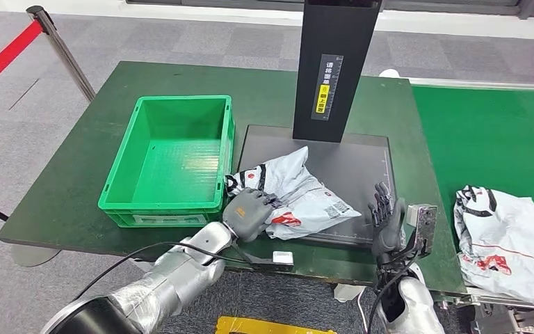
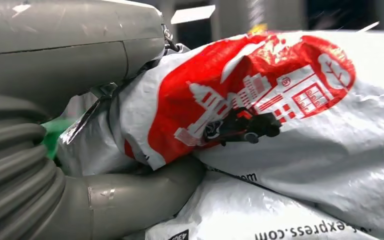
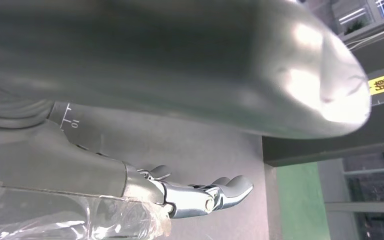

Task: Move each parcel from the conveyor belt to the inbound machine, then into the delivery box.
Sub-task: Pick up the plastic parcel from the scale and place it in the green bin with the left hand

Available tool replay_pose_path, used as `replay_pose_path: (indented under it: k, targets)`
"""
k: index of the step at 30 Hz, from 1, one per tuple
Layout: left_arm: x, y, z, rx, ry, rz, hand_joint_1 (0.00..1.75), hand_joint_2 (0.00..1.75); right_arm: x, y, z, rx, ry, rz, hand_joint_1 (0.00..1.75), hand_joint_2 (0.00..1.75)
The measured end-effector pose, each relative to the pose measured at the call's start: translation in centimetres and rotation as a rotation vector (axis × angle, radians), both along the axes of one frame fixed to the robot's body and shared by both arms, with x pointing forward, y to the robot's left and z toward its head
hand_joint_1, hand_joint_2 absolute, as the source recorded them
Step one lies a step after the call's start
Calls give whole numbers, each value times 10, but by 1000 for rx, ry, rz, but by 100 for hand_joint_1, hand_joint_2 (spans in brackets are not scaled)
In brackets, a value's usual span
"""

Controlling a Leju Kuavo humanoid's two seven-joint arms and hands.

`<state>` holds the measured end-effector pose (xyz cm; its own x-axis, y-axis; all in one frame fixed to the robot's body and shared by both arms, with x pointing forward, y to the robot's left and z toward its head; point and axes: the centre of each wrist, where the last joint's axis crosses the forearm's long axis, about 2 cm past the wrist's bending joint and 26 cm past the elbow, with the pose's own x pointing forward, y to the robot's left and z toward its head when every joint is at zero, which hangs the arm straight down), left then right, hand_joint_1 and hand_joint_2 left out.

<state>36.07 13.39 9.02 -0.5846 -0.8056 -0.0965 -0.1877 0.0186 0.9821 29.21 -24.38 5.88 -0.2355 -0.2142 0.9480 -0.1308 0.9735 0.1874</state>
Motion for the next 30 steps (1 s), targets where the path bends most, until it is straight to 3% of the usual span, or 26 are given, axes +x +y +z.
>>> replay_pose_path:
  k: [5,23,30]
  targets:
    - [12,-9,21,80,-122,-40,175,175,0,1,0,-9,9,12,0,0]
    - [40,-4,70,126,-362,-2,175,175,-1,0,-2,-39,28,17,0,0]
    - [68,31,94,194,-435,88,175,175,-3,0,-3,-44,35,11,0,0]
